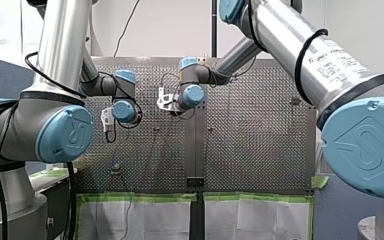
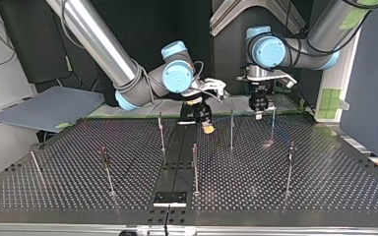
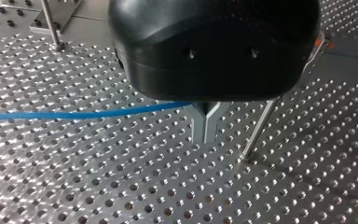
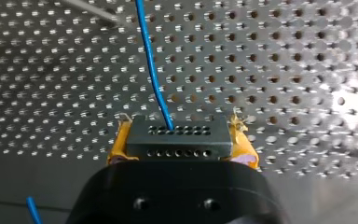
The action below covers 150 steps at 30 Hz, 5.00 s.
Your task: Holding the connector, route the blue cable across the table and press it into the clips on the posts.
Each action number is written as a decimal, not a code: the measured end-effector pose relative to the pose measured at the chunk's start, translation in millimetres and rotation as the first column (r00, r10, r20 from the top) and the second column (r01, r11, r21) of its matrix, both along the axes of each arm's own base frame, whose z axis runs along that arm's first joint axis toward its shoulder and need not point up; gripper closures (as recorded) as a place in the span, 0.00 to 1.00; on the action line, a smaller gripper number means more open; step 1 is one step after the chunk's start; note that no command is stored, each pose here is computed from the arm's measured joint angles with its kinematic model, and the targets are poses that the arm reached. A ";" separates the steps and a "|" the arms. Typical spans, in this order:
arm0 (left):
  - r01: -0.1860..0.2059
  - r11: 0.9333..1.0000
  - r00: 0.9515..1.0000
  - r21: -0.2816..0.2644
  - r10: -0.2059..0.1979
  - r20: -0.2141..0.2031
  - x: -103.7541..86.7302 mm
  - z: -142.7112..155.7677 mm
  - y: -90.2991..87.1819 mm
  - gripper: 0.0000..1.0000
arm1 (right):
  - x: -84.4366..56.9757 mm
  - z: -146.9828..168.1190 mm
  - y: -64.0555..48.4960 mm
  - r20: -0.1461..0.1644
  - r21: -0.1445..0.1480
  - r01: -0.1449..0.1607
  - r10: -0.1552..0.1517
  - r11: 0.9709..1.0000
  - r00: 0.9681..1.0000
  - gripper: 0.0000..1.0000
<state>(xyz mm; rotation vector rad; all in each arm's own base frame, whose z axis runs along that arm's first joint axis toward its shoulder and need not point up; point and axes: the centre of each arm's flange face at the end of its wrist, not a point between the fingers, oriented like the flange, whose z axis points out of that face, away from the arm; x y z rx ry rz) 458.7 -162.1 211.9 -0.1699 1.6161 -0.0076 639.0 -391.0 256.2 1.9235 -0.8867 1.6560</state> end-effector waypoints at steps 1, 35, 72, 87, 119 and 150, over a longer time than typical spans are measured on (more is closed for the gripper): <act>0.004 1.000 1.000 0.000 -0.004 -0.002 0.3 -1.7 -0.5 1.00 | -1.1 -3.2 0.9 -0.005 0.003 0.000 0.000 1.000 1.000 1.00; 0.075 0.996 0.997 -0.038 -0.075 0.002 21.4 -45.8 -6.1 1.00 | -33.2 -81.9 -3.7 -0.043 0.057 0.037 -0.034 0.998 0.998 1.00; 0.039 0.999 0.997 -0.037 -0.042 -0.068 37.7 -60.3 -4.3 1.00 | -45.2 -57.7 -32.0 0.007 0.037 0.046 -0.047 0.998 0.999 1.00; 0.027 0.999 0.997 -0.036 -0.030 -0.069 18.8 -49.0 -1.3 1.00 | -47.3 -43.0 -14.5 -0.031 0.062 0.046 -0.044 0.997 0.999 1.00; 0.117 0.987 0.993 -0.112 -0.115 0.022 71.9 -67.8 -25.5 1.00 | -60.2 -76.8 -41.0 -0.017 0.072 0.086 -0.085 0.994 0.996 1.00; 0.064 0.992 0.994 -0.113 -0.073 -0.076 103.6 -92.1 3.1 0.00 | -78.0 -69.3 -73.4 0.001 0.057 0.118 -0.119 0.991 0.993 1.00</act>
